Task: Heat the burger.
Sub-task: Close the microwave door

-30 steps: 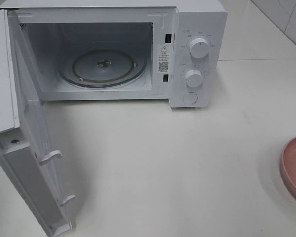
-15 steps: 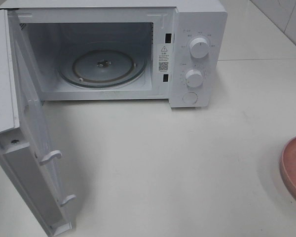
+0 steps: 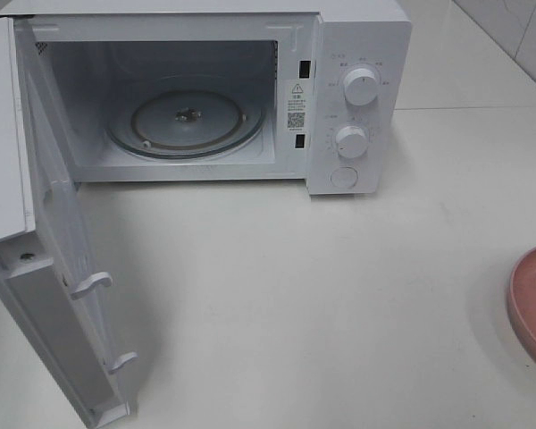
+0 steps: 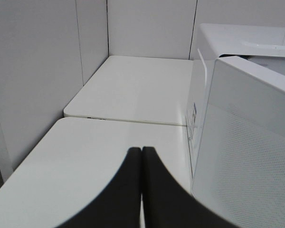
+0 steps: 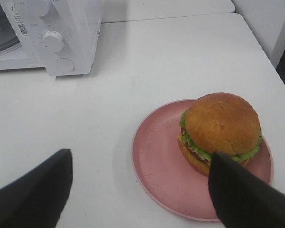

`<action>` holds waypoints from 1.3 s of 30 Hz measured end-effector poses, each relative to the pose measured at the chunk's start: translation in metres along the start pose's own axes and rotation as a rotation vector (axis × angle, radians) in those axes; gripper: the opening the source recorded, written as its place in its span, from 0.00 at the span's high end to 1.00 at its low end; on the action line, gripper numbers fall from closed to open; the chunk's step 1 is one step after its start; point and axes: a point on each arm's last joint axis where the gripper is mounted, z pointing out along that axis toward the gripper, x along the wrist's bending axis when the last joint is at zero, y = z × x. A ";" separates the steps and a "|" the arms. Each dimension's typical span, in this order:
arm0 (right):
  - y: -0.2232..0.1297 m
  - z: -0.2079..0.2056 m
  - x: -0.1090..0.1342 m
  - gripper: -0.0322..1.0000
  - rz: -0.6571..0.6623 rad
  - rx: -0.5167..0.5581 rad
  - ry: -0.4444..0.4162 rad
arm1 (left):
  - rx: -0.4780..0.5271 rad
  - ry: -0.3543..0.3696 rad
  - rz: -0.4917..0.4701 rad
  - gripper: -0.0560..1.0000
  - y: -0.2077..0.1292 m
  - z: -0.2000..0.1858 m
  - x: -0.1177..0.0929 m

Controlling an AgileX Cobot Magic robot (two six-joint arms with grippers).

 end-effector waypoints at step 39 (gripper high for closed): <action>0.000 0.000 0.000 0.26 0.000 -0.002 0.000 | 0.174 -0.721 0.031 0.95 -0.048 0.056 -0.082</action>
